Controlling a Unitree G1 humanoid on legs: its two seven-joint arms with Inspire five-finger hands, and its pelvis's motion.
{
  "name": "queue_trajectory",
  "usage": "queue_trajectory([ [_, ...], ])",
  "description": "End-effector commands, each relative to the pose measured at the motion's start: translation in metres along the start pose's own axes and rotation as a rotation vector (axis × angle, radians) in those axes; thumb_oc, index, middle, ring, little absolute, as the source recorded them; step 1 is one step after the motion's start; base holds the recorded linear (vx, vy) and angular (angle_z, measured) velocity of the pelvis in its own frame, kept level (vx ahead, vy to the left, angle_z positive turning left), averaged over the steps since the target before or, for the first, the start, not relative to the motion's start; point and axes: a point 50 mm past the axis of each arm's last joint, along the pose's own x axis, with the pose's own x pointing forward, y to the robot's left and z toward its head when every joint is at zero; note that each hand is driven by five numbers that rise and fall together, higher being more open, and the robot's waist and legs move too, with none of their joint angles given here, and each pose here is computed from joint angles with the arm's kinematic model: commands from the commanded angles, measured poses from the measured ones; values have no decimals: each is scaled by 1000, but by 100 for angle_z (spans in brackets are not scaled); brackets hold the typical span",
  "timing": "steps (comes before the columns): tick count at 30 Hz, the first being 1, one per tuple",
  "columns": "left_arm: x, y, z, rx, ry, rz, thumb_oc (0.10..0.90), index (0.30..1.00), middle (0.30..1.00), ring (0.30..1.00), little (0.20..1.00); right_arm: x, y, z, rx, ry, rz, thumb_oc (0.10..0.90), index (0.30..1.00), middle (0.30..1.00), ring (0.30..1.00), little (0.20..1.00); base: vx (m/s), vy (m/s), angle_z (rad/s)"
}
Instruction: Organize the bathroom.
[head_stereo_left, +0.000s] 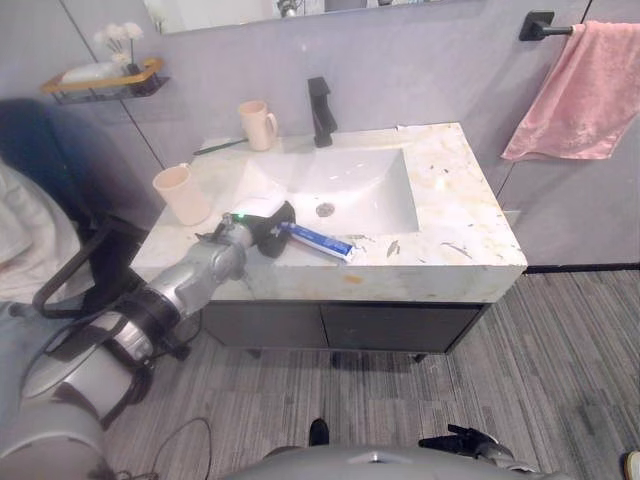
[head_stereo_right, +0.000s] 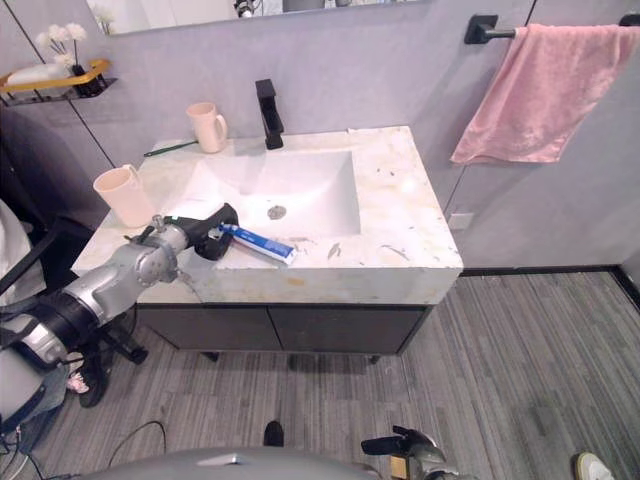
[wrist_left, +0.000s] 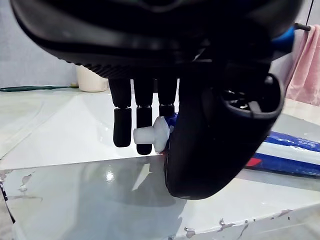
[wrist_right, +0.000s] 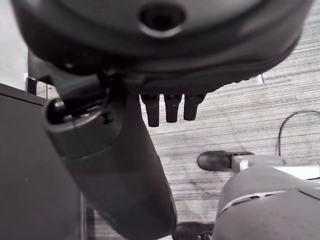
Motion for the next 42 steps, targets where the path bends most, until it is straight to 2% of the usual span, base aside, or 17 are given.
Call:
queue_trajectory([
  [1,3,47,-7,-37,-3,133,400,300,300,300,300,0,-6,33,-8,-110,-9,800,900,900,900,900,0,0,0],
  [3,3,48,-8,-48,-5,133,400,300,300,300,300,0,-6,33,-8,-110,-8,800,900,900,900,900,-17,-16,5],
  [11,-6,67,0,-566,-155,236,400,300,300,300,300,-1,-4,38,17,-174,3,800,900,900,900,900,-12,-18,6],
  [13,-7,69,12,-692,-223,245,400,300,300,300,300,-3,-3,47,78,-249,-1,800,900,900,900,900,-82,33,16],
  [16,-9,67,18,-779,-247,268,400,300,300,300,300,-8,0,68,121,-361,0,800,900,900,900,900,-146,54,40],
  [18,-13,61,14,-837,-237,300,400,300,300,300,300,-19,4,101,172,-531,19,800,900,900,900,900,-197,84,40],
  [21,-20,58,12,-915,-259,321,400,300,300,300,300,-48,4,150,229,-814,49,800,900,900,900,900,-150,131,4],
  [23,-22,50,24,-1002,-291,338,400,300,300,300,300,-98,8,195,295,-1078,126,800,900,900,900,900,-161,238,22],
  [27,-20,45,40,-1079,-314,348,400,300,300,300,300,-146,0,216,189,-1329,201,800,900,900,900,900,-131,281,36],
  [28,-20,49,44,-1097,-304,355,400,300,300,300,300,-165,-6,222,169,-1407,311,800,900,900,900,900,-172,283,21],
  [33,-17,54,38,-1099,-287,337,400,300,300,300,300,-162,0,212,103,-1347,558,800,900,900,900,900,-180,254,13],
  [36,-18,57,27,-1096,-281,337,400,300,300,300,300,-142,13,191,141,-1211,653,800,900,900,900,900,-145,192,20],
  [37,-19,59,21,-1069,-278,347,400,300,300,300,300,-122,28,172,201,-1065,653,800,900,900,900,900,-154,205,0],
  [38,-19,60,20,-1063,-282,341,400,300,300,300,300,-117,31,167,172,-1046,618,800,900,900,900,900,-139,196,0],
  [39,-20,61,20,-1059,-287,335,400,300,300,300,300,-115,33,165,142,-1047,595,800,900,900,900,900,-93,138,2],
  [40,-25,63,18,-1027,-289,346,400,300,300,300,300,-125,32,167,175,-1105,665,800,900,900,900,900,-117,127,1],
  [42,-32,57,13,-1015,-290,351,400,300,300,300,300,-140,34,169,115,-1194,673,800,900,900,900,900,-133,78,-9],
])
